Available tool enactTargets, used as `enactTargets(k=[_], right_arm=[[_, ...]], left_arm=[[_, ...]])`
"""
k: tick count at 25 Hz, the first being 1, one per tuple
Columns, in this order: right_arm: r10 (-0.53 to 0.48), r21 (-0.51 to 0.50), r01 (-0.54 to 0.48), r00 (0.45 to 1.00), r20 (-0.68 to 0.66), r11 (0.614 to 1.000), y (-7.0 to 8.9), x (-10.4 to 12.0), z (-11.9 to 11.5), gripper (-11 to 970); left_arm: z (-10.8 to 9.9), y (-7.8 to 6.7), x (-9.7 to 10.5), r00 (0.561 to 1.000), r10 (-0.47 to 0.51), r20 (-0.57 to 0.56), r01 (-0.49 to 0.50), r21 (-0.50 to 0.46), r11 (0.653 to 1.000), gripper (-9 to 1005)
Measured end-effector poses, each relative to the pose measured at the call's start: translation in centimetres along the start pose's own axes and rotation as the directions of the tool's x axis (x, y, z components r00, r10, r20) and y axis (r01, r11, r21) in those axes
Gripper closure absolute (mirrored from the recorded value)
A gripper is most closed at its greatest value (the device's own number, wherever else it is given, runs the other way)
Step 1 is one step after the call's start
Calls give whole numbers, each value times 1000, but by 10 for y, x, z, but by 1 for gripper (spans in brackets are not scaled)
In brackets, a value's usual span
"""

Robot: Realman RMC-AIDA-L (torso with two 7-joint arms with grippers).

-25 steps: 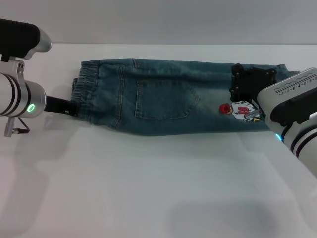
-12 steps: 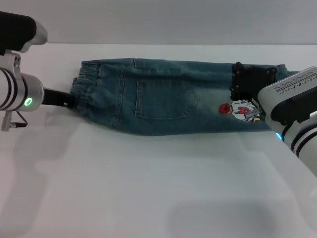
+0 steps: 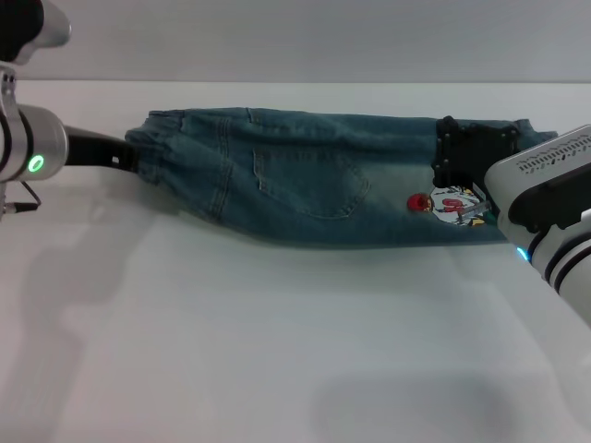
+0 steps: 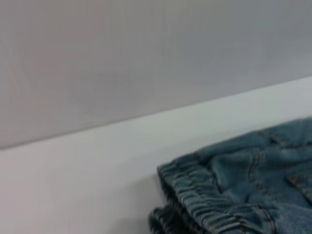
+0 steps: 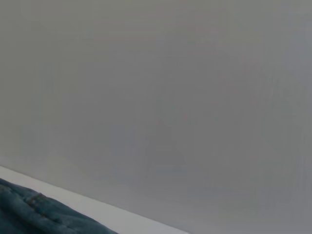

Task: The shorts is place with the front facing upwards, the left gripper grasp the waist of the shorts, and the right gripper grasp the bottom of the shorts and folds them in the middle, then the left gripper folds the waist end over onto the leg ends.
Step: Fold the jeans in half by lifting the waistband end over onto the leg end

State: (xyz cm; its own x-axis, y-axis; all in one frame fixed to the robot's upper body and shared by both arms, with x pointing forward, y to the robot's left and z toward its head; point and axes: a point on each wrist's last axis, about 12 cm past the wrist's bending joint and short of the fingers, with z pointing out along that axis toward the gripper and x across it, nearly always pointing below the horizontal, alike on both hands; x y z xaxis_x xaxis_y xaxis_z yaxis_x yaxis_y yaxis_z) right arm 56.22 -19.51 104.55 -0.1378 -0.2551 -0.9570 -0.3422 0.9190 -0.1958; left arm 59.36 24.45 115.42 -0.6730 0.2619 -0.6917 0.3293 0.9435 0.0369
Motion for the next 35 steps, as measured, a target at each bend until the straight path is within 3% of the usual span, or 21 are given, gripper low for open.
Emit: enactTargets(k=[15, 24, 35], right_arm=[[32, -59, -34, 999, -33, 998, 9, -8, 23, 959], [49, -117, -57, 996, -68, 991, 20, -12, 35, 960], [44, -250, -67, 995, -93, 966, 53, -15, 37, 959]], left_arm=[[-49, -14, -29, 988, 38, 147, -44, 34, 998, 966], [-67, -20, -38, 979, 62, 194, -70, 34, 997, 965], [-81, -31, -49, 969, 88, 231, -104, 55, 993, 965]])
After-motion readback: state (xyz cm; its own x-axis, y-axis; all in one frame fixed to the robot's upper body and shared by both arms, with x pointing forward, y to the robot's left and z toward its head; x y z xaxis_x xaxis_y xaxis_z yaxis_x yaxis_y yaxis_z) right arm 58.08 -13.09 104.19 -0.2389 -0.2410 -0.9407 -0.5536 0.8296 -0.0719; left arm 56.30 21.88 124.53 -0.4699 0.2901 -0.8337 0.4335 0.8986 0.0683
